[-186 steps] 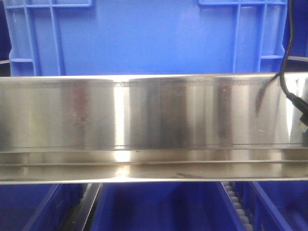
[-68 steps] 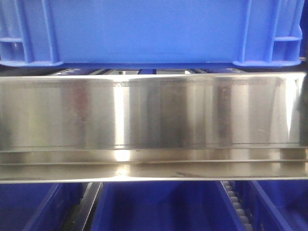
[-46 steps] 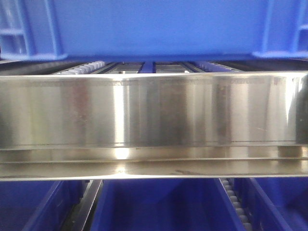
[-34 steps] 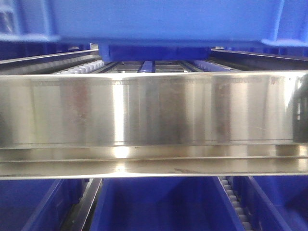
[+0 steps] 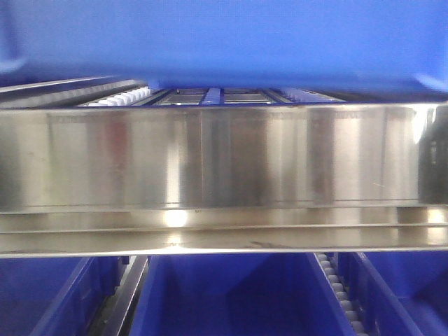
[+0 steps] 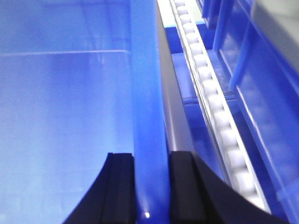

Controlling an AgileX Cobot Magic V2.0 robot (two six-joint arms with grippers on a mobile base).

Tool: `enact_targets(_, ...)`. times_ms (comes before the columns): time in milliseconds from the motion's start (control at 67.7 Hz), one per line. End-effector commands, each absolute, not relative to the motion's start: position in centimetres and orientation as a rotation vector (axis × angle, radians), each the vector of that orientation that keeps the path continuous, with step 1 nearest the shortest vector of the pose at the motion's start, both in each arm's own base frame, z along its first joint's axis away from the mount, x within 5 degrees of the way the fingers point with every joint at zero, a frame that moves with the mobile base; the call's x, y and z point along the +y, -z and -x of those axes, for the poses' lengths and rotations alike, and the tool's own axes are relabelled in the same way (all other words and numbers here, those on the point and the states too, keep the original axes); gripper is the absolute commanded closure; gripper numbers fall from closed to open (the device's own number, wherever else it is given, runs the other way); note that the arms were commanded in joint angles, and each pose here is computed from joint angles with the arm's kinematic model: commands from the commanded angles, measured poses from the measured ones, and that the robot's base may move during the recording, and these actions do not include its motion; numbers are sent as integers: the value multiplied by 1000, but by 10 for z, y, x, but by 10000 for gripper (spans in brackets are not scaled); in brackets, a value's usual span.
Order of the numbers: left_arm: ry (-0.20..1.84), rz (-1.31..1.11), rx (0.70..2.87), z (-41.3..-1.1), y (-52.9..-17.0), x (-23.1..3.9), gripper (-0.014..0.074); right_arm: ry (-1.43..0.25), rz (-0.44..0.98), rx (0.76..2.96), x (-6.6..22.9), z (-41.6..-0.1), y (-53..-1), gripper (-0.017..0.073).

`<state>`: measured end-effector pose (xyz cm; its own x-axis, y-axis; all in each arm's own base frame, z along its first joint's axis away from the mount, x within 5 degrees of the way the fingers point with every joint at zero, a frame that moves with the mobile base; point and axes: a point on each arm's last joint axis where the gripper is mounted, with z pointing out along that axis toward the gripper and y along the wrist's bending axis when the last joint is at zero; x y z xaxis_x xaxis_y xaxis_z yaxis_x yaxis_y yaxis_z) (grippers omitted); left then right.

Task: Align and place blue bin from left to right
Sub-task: 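Lift the blue bin off the rack with both grippers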

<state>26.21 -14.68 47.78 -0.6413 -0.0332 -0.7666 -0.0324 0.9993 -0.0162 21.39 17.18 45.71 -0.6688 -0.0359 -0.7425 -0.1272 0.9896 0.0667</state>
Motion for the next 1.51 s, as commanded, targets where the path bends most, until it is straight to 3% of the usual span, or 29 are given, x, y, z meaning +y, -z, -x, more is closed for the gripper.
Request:
enact_targets(0,132,35,2197,-239,-483,-153,704,-292,144,2185,181,-198,-470,629)
enact_targets(221,156,30,2193,-205,-469,-136,704,-266,164,2183,183,-169,-474,629)
enact_targets(517,181,29,2157,-191,-471,-122,704,-311,186,2145,186,-149,-476,629)
enact_targets(900,233,14,2131,-191,-473,-126,704,-292,213,2161,188,-147,-468,630)
enact_targets(1196,238,12,2130,-192,-473,-126,704,-291,200,2134,165,-138,-470,638)
enact_targets(1491,216,-14,2131,-188,-473,-129,704,-305,207,2123,167,-139,-470,638)
